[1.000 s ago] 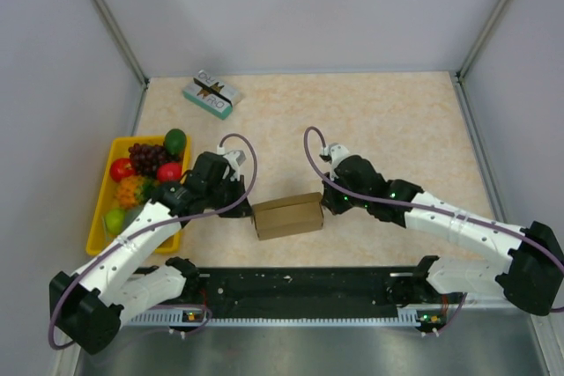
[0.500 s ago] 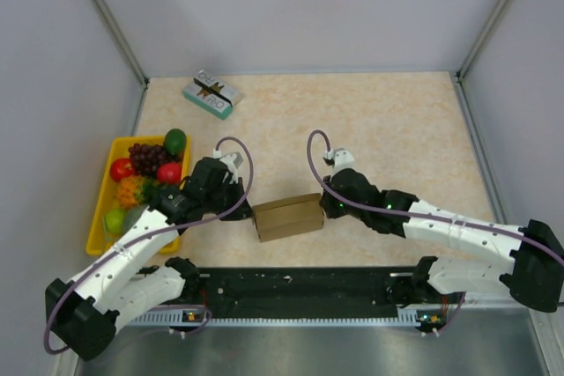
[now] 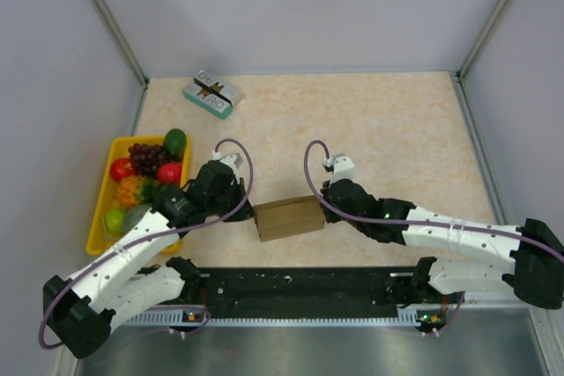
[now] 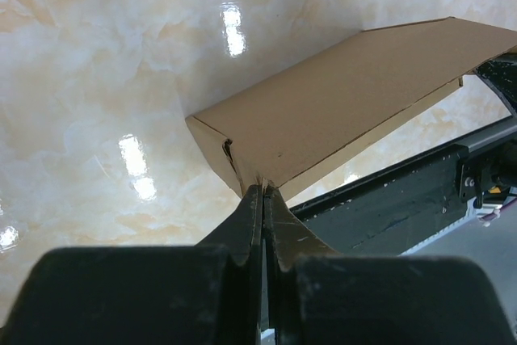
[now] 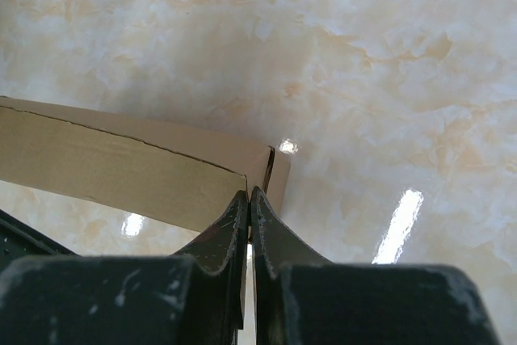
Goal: Fold the paper box
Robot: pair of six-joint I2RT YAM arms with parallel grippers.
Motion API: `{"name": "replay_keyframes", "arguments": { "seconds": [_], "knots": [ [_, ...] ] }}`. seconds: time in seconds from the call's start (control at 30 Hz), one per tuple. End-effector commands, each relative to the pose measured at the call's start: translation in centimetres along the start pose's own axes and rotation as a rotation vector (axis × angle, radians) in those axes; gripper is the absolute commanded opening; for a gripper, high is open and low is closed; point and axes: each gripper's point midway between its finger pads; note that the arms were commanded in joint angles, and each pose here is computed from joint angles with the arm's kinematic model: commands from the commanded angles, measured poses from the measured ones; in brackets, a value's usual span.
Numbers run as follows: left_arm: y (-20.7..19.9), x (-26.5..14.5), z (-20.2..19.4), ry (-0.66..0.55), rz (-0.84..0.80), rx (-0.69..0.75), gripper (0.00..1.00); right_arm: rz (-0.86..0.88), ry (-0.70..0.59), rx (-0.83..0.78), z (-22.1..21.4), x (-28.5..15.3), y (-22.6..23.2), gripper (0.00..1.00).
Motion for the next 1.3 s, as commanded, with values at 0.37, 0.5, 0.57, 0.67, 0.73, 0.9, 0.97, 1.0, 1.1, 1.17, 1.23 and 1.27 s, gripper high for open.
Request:
{"name": "replay_keyframes", "arguments": {
  "seconds": [0.37, 0.5, 0.57, 0.67, 0.73, 0.9, 0.97, 1.0, 1.1, 1.17, 1.23, 1.27],
  "knots": [
    [-4.8, 0.1, 1.8, -0.094, -0.121, -0.112, 0.0, 0.062, 0.055, -0.004, -2.7, -0.1, 1.6, 0.0],
    [-5.0, -0.1, 2.2, -0.119, -0.131, -0.132, 0.0, 0.065, 0.053, 0.0, -2.8, -0.1, 1.7, 0.0],
    [-4.9, -0.1, 2.2, -0.125, -0.127, -0.128, 0.0, 0.064, 0.054, -0.001, -2.8, -0.1, 1.7, 0.0],
    [-4.1, 0.2, 1.7, -0.127, -0.096, -0.113, 0.0, 0.067, 0.052, 0.0, -2.6, -0.1, 1.7, 0.0],
    [-3.1, 0.6, 1.2, -0.144, -0.069, -0.116, 0.0, 0.069, 0.055, 0.003, -2.8, -0.1, 1.8, 0.0],
    [-1.1, 1.4, -0.4, -0.165, -0.059, -0.127, 0.0, 0.07, 0.046, 0.007, -3.2, 0.2, 1.8, 0.0],
    [-0.9, 1.5, -0.8, -0.165, -0.069, -0.138, 0.0, 0.069, 0.048, 0.004, -3.3, 0.2, 1.7, 0.0],
    [-0.7, 1.7, -1.0, -0.163, -0.072, -0.139, 0.0, 0.07, 0.048, 0.003, -3.3, 0.2, 1.8, 0.0],
    [0.2, 2.1, -1.8, -0.152, -0.051, -0.135, 0.0, 0.067, 0.051, 0.002, -3.5, 0.2, 1.7, 0.0],
    [0.7, 2.3, -2.3, -0.146, -0.04, -0.142, 0.0, 0.067, 0.054, 0.005, -3.8, 0.2, 1.6, 0.0],
    [1.2, 2.6, -2.8, -0.143, -0.041, -0.15, 0.0, 0.065, 0.048, 0.017, -3.9, 0.2, 1.5, 0.0],
    [1.4, 2.7, -3.0, -0.143, -0.038, -0.155, 0.0, 0.064, 0.05, 0.017, -4.2, 0.3, 1.3, 0.0]
  ]
}}
Point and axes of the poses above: each gripper's point midway between its finger pads, its own x axis out along the fingers, its own y axis along the line the jaws close on, z = x × y, and after that the axes turned 8 degrees about -x, right-handed
